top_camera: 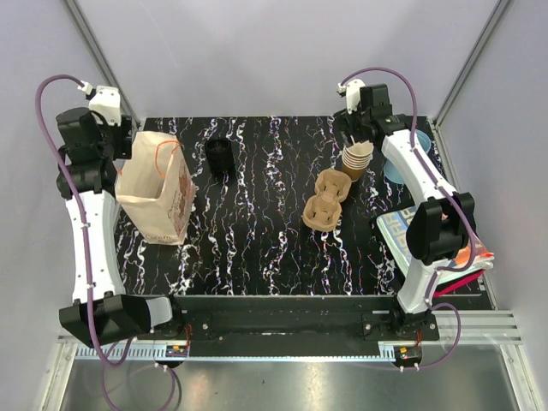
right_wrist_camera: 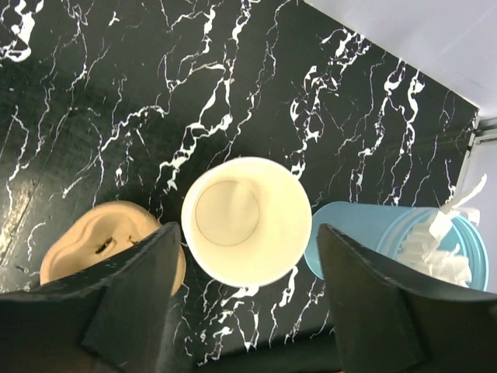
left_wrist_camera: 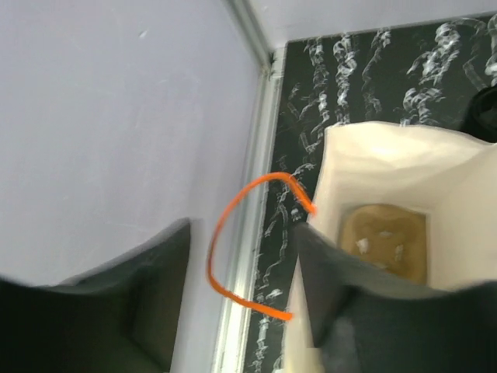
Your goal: Pack the takeout coffee
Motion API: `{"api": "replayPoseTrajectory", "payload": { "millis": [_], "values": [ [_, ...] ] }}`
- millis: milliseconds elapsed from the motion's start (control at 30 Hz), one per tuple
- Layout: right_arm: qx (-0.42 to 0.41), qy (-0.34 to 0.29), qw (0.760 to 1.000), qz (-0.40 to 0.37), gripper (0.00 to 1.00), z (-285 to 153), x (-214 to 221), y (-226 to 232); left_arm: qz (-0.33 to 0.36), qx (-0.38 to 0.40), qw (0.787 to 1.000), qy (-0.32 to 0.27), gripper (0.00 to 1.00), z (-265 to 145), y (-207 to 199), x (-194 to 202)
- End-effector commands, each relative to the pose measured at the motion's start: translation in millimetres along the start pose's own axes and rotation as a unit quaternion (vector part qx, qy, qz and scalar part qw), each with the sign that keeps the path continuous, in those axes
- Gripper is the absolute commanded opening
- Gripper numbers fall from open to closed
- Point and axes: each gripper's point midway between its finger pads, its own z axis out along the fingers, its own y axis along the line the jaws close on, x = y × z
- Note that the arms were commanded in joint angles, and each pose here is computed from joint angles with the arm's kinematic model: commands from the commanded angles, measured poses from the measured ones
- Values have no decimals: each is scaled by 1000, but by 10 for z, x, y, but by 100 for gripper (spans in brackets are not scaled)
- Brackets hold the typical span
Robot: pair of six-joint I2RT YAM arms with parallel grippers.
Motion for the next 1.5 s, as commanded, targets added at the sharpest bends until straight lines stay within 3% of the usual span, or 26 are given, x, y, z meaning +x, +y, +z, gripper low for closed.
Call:
{"api": "replayPoseTrajectory", "payload": {
  "millis": [0,133,167,300,433,467,567,700,800,967,1067,1233,1467],
  "values": [
    [-10,-19,1000,10,69,15,-188,-13,-10,29,996,-83,73,-273,-59,-392],
    [-31,-16,999,17,61,77,-168,76,-11,61,993,-105,97,-446,-177,-467],
    [-35,-16,999,19,61,68,-167,94,-10,66,991,-116,99,-542,-195,-509],
    [-69,-17,997,24,63,-59,-149,221,5,119,980,-158,99,-853,-472,-684],
    [-63,-31,997,20,80,-373,-157,179,41,182,961,-205,99,-1256,-913,-860],
    [-61,-28,998,20,87,-418,-100,185,43,209,957,-196,99,-1308,-1033,-828],
    [-51,-48,997,29,95,-750,-126,143,54,276,937,-206,99,-1455,-1394,-954],
    [-53,-76,995,43,98,-1311,-108,141,101,321,922,-191,99,-1462,-2015,-932],
    [-69,-70,995,19,98,-1594,152,233,137,356,905,-189,99,-1555,-2458,-889],
    [-101,-13,994,-39,97,-1817,842,435,211,390,882,-157,99,-1521,-3313,-686],
    [-172,11,983,-69,96,-1931,1160,708,203,407,881,-131,99,-1434,-3580,-625],
    [-226,79,967,-84,94,-1758,1541,906,178,398,889,-144,99,-1418,-3507,-662],
    [-243,160,952,-95,92,-1124,1823,976,110,338,921,-159,99,-1276,-2623,-701]
  ]
}}
